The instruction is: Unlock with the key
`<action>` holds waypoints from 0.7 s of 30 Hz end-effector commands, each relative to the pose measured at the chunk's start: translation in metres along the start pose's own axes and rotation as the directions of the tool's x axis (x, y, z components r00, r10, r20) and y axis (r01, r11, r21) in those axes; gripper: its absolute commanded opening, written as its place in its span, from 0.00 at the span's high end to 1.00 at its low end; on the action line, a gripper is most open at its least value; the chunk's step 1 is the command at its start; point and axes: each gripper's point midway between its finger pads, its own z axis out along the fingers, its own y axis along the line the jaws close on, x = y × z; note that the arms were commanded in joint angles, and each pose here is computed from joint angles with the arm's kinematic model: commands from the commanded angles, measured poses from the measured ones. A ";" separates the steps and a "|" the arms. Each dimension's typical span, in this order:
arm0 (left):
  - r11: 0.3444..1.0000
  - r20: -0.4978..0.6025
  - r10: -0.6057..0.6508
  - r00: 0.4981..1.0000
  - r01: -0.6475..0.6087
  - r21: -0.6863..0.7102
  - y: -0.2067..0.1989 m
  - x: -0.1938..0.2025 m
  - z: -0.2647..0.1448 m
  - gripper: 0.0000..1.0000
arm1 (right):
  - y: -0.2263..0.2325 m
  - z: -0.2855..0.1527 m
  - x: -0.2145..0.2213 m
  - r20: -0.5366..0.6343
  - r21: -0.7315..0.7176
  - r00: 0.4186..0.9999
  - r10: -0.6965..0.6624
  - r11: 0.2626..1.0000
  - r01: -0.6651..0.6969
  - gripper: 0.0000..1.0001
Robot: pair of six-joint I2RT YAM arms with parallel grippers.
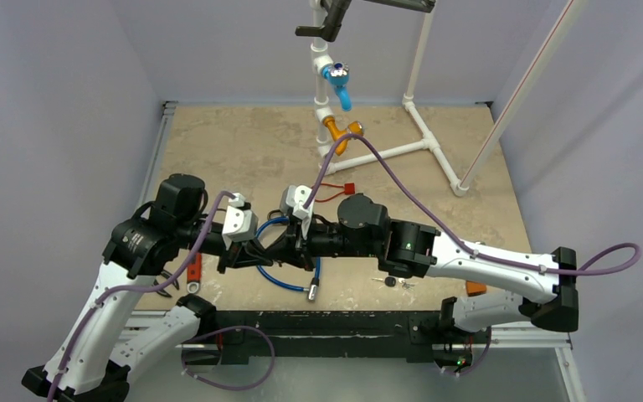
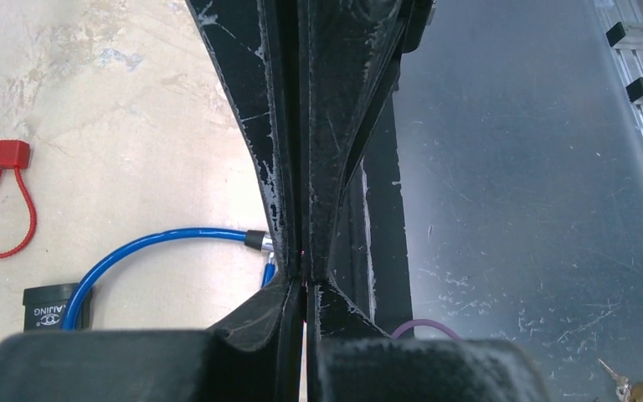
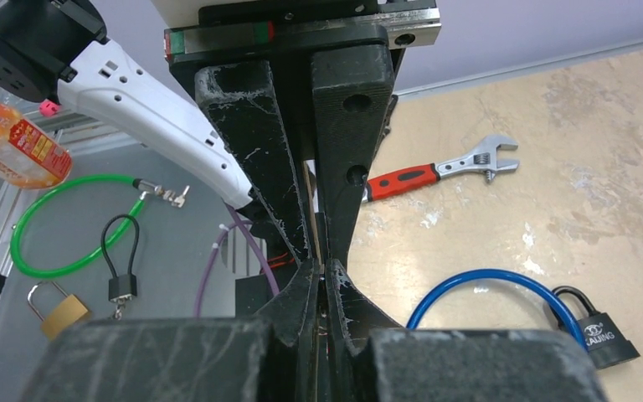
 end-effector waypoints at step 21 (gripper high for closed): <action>0.998 0.070 -0.004 0.998 0.000 0.056 -0.009 -0.012 0.002 0.62 | -0.013 -0.042 -0.038 0.354 0.074 0.929 0.107 0.987 -0.142 1.00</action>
